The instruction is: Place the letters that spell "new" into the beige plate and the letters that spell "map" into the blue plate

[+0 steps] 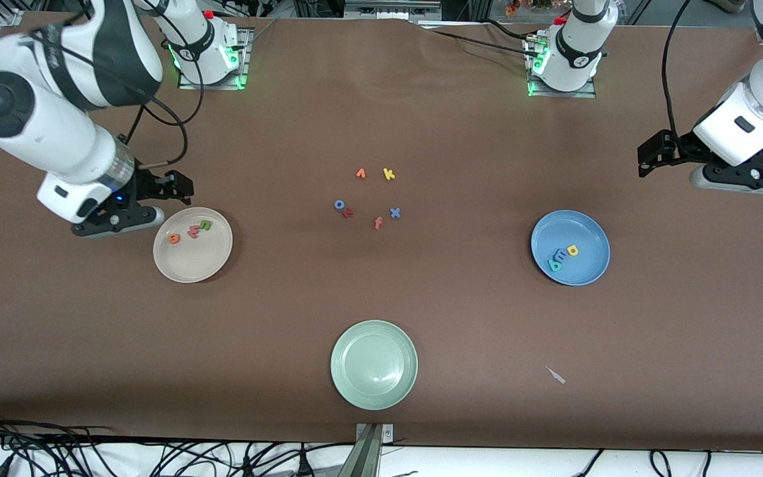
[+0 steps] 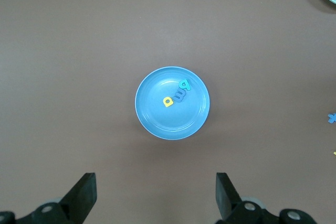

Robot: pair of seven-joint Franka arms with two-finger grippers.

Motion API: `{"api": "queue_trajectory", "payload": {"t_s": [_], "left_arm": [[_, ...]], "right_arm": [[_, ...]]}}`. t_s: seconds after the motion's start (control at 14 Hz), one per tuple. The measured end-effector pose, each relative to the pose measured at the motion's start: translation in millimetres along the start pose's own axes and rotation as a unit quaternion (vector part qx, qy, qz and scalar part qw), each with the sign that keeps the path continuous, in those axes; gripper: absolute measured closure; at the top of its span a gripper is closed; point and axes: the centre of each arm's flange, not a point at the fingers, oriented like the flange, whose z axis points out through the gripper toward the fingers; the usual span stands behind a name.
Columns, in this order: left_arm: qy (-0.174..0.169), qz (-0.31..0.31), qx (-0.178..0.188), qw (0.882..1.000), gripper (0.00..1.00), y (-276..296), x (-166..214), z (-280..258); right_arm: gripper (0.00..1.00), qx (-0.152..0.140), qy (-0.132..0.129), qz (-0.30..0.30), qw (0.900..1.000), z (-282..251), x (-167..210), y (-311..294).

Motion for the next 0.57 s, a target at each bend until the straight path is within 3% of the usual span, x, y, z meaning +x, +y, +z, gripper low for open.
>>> {"api": "queue_trajectory", "payload": {"t_s": [0.57], "left_arm": [[-0.004, -0.002, 0.0, 1.0, 0.0, -1, 0, 2]], "right_arm": [[0.0, 0.001, 0.007, 0.0, 1.0, -32, 0, 0]]}}
